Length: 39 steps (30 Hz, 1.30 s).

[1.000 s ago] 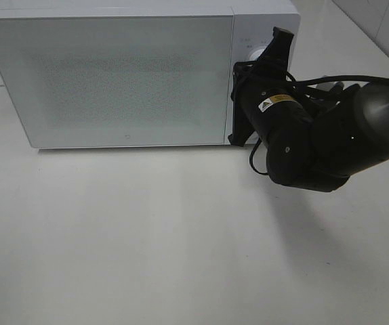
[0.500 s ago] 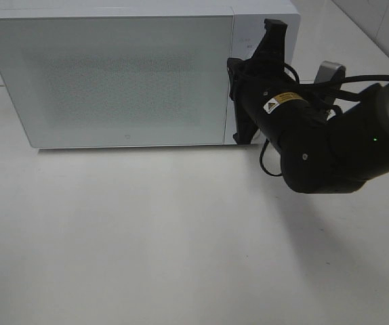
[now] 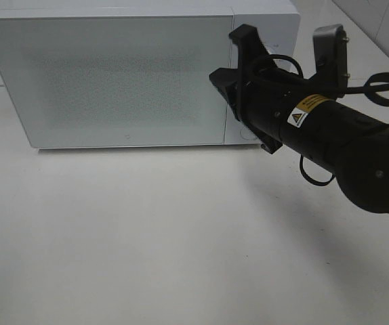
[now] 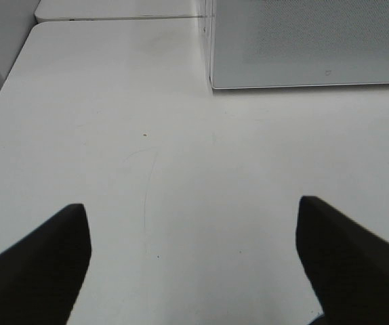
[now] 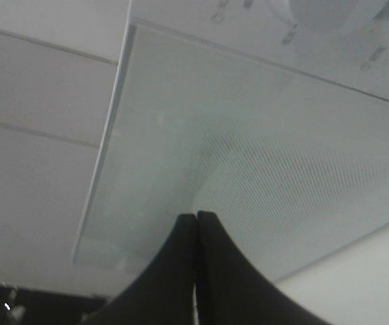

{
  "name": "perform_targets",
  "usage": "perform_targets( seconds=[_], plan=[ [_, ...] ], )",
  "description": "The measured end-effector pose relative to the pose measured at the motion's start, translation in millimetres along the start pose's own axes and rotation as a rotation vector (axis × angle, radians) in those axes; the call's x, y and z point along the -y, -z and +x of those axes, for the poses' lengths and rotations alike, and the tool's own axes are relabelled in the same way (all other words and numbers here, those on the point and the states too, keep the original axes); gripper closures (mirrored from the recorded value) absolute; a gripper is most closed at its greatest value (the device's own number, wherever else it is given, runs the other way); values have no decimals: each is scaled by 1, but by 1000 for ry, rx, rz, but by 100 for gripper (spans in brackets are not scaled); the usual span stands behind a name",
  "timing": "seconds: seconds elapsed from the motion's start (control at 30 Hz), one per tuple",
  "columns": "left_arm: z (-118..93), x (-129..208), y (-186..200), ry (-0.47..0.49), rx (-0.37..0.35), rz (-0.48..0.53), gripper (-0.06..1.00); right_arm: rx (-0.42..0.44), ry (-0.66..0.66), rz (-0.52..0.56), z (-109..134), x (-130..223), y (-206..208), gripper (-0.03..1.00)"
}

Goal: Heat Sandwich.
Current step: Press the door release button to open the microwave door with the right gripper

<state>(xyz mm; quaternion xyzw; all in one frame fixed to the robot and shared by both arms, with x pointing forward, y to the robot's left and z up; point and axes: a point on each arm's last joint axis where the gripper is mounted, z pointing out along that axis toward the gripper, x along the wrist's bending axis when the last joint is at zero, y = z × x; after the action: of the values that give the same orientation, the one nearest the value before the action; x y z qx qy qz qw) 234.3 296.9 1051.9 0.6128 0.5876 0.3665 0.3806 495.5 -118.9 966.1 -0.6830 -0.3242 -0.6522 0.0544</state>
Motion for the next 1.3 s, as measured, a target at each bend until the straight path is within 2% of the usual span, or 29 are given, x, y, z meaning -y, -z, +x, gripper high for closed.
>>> perform_targets(
  seconds=[0.03, 0.07, 0.17, 0.23, 0.33, 0.37, 0.43, 0.47, 0.53, 0.6, 0.63, 0.7, 0.73, 0.77, 0.83, 1.03, 1.3],
  plan=[
    [0, 0, 0, 0, 0, 0, 18, 0, 0, 0, 0, 0, 0, 95],
    [0, 0, 0, 0, 0, 0, 18, 23, 100, 61, 2, 3, 3, 95],
    [0, 0, 0, 0, 0, 0, 18, 53, 178, 106, 5, 4, 7, 95],
    [0, 0, 0, 0, 0, 0, 18, 112, 293, 162, 6, 5, 13, 95],
    [0, 0, 0, 0, 0, 0, 18, 147, 358, 197, 5, 6, 17, 95],
    [0, 0, 0, 0, 0, 0, 18, 181, 436, 235, 4, 6, 20, 95],
    [0, 0, 0, 0, 0, 0, 18, 213, 507, 271, 3, 6, 24, 95],
    [0, 0, 0, 0, 0, 0, 18, 213, 507, 271, 3, 6, 24, 95],
    [0, 0, 0, 0, 0, 0, 18, 292, 623, 357, -1, 6, 28, 95],
    [0, 0, 0, 0, 0, 0, 18, 313, 657, 380, 0, 5, 28, 95],
    [0, 0, 0, 0, 0, 0, 18, 376, 730, 442, 0, 0, 28, 95],
    [0, 0, 0, 0, 0, 0, 18, 434, 783, 489, 1, -9, 27, 95],
    [0, 0, 0, 0, 0, 0, 18, 471, 800, 515, 2, -14, 27, 95],
    [0, 0, 0, 0, 0, 0, 18, 471, 800, 515, 2, -14, 27, 95],
    [0, 0, 0, 0, 0, 0, 18, 555, 840, 577, 5, -30, 27, 95],
    [0, 0, 0, 0, 0, 0, 18, 673, 934, 701, 13, -64, 33, 95],
    [0, 0, 0, 0, 0, 0, 18, 800, 870, 707, 11, -108, 54, 93]
  ],
)
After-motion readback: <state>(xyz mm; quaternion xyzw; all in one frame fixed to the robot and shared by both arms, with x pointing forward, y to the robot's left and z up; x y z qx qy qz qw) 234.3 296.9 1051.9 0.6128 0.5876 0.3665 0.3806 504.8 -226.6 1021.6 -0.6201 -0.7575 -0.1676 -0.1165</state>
